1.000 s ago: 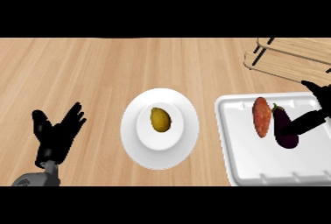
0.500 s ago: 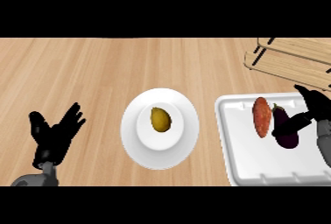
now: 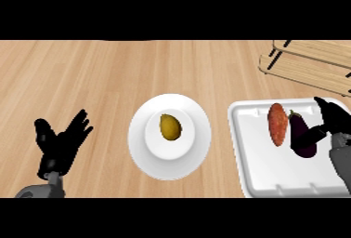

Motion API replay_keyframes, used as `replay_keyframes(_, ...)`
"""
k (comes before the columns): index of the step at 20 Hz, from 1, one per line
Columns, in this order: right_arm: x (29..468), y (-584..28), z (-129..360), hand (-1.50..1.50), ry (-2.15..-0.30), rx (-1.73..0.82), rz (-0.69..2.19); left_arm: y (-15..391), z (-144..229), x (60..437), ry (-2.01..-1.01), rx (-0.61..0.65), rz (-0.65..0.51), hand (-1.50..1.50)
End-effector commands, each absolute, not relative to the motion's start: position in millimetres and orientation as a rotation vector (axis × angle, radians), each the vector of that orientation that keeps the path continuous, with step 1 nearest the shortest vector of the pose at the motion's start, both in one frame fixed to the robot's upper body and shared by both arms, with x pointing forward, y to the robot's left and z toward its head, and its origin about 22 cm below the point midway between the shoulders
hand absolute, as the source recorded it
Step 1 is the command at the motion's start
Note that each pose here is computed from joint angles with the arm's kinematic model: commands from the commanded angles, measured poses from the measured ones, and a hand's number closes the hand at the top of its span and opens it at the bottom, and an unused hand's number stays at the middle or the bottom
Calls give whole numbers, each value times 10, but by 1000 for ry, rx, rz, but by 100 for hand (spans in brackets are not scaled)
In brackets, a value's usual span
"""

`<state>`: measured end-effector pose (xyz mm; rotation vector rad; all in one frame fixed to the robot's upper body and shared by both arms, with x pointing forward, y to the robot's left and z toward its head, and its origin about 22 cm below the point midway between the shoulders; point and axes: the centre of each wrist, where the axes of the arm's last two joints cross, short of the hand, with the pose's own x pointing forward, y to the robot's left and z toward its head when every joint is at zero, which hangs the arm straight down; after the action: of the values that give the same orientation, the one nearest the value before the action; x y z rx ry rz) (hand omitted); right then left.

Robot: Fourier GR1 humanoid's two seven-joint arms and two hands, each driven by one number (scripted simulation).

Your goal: Pick the eggplant from the tray and place it in the tiered shelf

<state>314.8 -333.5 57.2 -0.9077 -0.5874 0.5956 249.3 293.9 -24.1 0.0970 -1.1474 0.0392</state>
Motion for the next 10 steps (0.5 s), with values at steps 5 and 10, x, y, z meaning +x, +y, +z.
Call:
replay_keyframes(5,3201,-3098,262,-150,-657,-918,563,2981,-341,2456,-1113,92,32,0)
replay_keyframes(10,3281,-3417,14,-150,-660,-932,591,2776,-432,2386,-1117,82,49,0)
